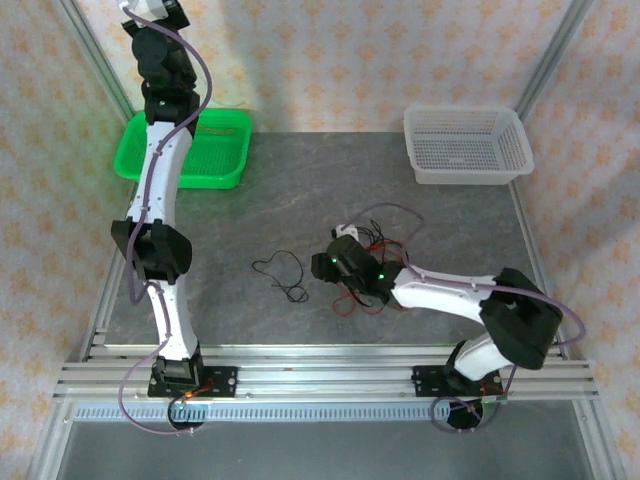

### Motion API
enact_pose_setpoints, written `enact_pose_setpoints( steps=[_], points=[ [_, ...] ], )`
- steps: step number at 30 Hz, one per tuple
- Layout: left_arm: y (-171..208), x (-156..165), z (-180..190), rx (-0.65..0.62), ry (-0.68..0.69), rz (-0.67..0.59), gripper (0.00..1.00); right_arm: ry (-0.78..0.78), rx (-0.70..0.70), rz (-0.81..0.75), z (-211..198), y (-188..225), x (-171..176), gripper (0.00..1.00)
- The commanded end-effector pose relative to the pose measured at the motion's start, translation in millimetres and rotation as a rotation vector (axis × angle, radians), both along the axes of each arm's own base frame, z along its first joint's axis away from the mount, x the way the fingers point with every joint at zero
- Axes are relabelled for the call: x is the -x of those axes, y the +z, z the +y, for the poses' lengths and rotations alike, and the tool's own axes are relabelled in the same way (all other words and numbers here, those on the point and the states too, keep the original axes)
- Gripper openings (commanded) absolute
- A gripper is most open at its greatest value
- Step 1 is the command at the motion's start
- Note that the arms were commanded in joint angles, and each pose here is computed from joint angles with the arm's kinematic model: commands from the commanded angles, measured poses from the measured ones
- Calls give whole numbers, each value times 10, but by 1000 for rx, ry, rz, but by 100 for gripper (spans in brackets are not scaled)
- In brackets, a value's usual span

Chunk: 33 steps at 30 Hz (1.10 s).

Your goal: Untangle the cables

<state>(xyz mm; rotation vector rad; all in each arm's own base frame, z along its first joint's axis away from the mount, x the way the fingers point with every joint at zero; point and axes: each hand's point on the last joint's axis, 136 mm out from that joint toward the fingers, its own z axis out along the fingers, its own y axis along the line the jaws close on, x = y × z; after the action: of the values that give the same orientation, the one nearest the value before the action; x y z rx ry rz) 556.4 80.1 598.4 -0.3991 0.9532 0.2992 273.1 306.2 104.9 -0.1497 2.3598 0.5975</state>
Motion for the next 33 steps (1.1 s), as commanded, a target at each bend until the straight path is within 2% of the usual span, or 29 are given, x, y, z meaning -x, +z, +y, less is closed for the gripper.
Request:
enact_pose_setpoints(
  steps=[1, 6, 12, 17, 23, 25, 29, 33],
  points=[
    [-139, -104, 103, 7, -14, -26, 0, 37, 38, 25, 117, -125, -33, 57],
    [-804, -346, 257, 19, 37, 70, 0, 67, 65, 70, 239, -321, -52, 57],
    [-1819, -551, 528, 133, 59, 242, 0, 62, 60, 76, 227, -305, -41, 57],
    [-2672, -678, 588, 243, 46, 477, 0, 38, 29, 69, 158, -200, -4, 57],
    [-3662, -838, 494, 374, -18, 818, 0, 9, 20, 108, 81, -120, 62, 57],
    [-4016, -860, 467, 428, -43, 933, 3, 4, 25, 132, 61, -102, 97, 57],
    [-4517, -881, 371, 518, -122, 1096, 11, -11, 33, 175, 7, -96, 164, 57],
    [-4784, -834, 257, 571, -177, 1204, 16, -21, 20, 186, -57, -67, 223, 57]
  ],
)
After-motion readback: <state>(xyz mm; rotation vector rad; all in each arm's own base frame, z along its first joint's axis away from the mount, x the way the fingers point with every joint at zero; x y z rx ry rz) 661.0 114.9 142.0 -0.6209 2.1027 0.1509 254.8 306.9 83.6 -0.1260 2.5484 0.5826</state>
